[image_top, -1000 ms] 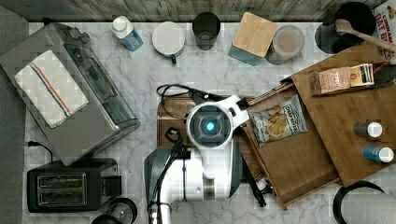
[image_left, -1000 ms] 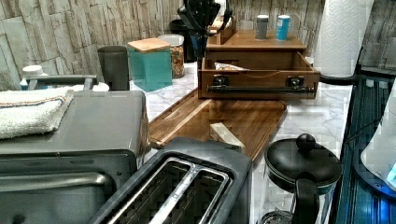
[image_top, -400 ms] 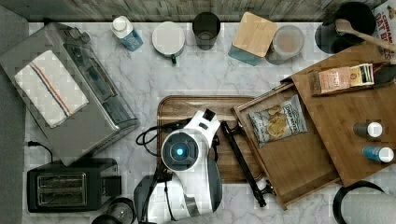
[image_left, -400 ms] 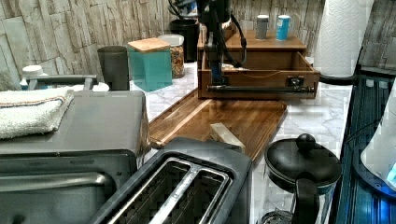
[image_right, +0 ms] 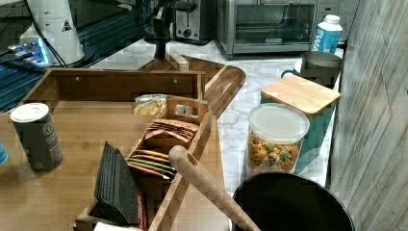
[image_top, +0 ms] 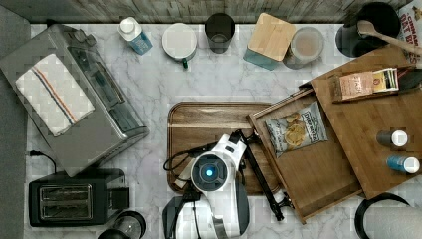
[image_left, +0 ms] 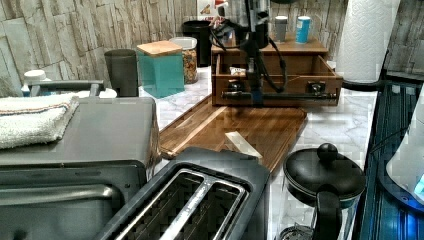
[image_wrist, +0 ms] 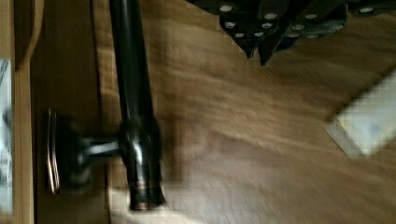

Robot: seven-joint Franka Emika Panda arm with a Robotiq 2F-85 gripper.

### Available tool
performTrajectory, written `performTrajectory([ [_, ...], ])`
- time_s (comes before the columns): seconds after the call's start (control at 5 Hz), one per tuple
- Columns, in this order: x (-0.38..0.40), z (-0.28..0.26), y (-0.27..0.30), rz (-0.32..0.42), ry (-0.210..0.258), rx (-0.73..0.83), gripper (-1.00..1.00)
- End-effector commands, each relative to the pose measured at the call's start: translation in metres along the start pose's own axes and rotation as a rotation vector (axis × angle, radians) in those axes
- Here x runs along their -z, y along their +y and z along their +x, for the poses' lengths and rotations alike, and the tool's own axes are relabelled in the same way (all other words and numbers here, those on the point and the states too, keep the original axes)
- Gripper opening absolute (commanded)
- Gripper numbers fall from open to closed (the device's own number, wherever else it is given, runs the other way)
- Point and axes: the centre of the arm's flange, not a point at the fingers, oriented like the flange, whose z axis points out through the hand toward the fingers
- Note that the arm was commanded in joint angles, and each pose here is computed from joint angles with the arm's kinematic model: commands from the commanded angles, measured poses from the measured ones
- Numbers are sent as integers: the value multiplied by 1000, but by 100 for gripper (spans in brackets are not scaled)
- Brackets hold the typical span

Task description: Close the drawer.

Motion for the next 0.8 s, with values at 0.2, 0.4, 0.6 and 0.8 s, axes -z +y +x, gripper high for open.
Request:
performTrajectory([
  [0.2,-13,-27,47,-52,59,116,-100],
  [0.4,-23,-30,63,-72,63,132,-100],
  [0.6,-28,-32,84,-65,64,170,-100],
  [0.8,-25,-34,101,-76,56,190,-100],
])
